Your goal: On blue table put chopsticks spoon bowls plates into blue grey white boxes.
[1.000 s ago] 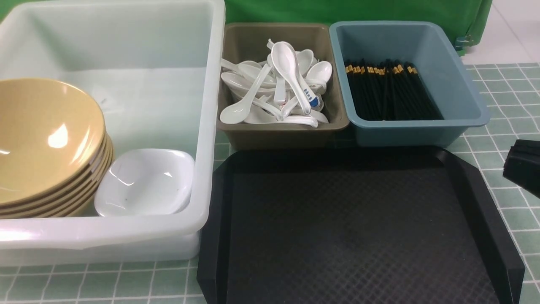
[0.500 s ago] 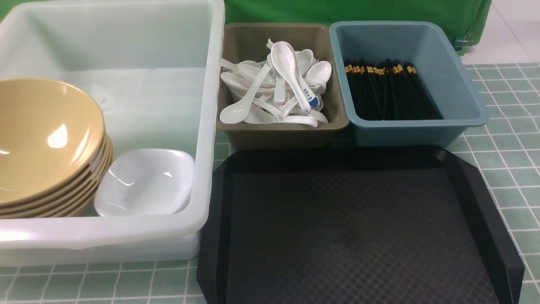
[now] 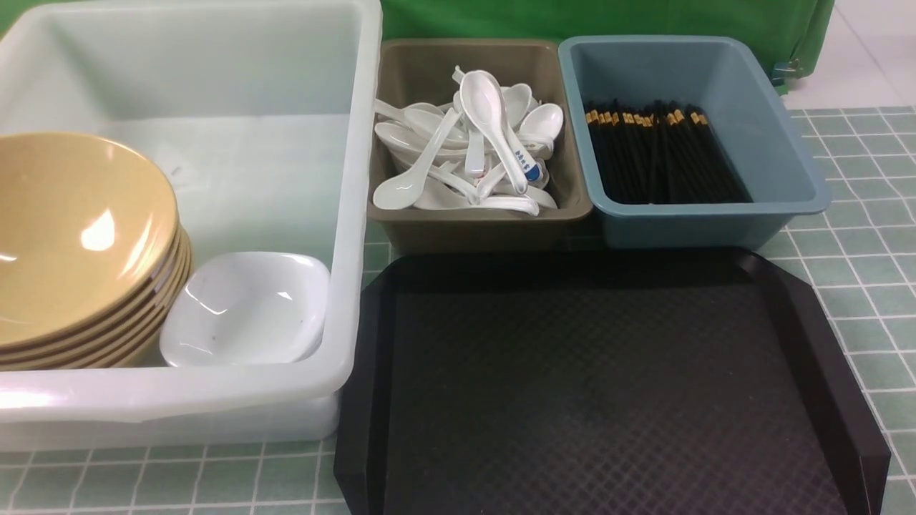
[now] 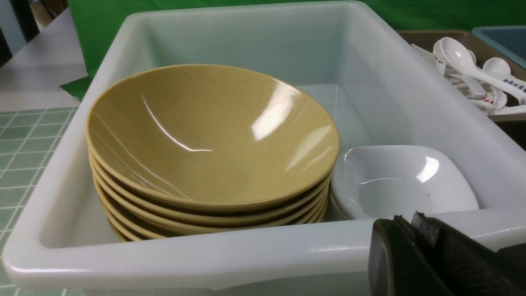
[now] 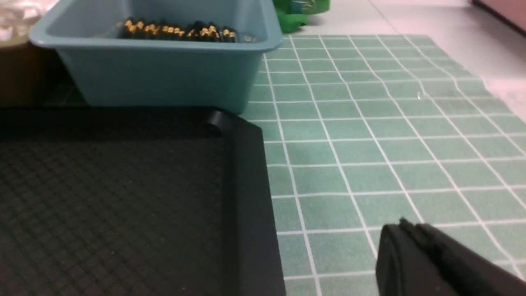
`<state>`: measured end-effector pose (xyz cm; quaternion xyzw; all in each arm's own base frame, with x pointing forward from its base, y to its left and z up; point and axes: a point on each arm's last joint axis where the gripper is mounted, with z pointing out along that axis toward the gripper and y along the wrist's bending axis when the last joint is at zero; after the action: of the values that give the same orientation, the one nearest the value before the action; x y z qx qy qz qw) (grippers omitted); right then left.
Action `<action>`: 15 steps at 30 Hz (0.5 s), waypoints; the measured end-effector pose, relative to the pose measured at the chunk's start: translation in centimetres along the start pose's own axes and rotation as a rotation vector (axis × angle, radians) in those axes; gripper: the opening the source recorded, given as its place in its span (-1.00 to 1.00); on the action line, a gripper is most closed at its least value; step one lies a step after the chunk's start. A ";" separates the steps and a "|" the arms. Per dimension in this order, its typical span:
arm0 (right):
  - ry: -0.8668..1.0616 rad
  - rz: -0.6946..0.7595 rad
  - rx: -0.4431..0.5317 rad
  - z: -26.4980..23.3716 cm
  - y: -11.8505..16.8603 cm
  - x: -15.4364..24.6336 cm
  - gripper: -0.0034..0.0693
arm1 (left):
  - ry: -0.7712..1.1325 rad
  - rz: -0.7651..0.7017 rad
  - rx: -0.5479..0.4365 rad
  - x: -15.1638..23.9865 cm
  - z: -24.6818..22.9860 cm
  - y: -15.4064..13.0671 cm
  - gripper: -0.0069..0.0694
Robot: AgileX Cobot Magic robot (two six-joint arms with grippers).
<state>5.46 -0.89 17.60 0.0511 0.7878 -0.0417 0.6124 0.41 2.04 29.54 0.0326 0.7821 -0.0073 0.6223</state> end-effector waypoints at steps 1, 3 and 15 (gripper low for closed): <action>-0.009 -0.005 0.000 -0.1 0.0 0.0 -0.77 | 0.000 0.000 0.000 0.0 0.0 0.0 -0.81; -0.013 -0.017 -0.007 -0.1 0.0 0.0 -0.77 | 0.000 0.000 0.000 0.0 0.0 0.0 -0.81; -0.018 -0.034 -0.037 -0.1 0.2 -0.1 -0.77 | 0.001 0.000 0.000 0.0 0.0 0.0 -0.81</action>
<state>5.40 -0.68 17.69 0.0261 0.7837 -0.0380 0.6194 0.41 2.04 29.53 0.0326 0.7823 -0.0072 0.6220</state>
